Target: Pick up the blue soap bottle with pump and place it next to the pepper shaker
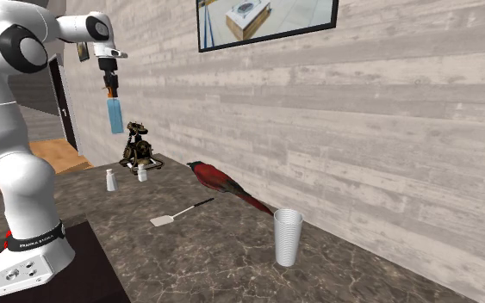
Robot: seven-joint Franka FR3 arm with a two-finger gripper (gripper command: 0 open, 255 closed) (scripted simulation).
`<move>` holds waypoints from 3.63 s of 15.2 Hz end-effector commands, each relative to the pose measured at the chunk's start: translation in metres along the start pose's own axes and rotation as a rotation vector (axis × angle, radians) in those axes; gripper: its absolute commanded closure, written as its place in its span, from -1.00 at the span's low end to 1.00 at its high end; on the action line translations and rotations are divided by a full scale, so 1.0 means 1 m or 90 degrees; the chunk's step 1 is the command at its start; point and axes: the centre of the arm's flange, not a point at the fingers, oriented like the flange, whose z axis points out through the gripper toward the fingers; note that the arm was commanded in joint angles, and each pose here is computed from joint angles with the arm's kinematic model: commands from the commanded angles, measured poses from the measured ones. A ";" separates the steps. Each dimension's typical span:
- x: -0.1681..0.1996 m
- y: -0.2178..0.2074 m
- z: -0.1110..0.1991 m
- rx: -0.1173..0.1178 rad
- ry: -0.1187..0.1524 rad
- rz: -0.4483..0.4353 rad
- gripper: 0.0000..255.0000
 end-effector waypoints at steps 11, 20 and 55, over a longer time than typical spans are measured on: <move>-0.023 -0.106 0.003 0.001 0.000 0.001 1.00; -0.023 -0.106 0.051 0.001 0.000 0.001 1.00; -0.025 -0.107 0.235 0.001 0.000 0.001 1.00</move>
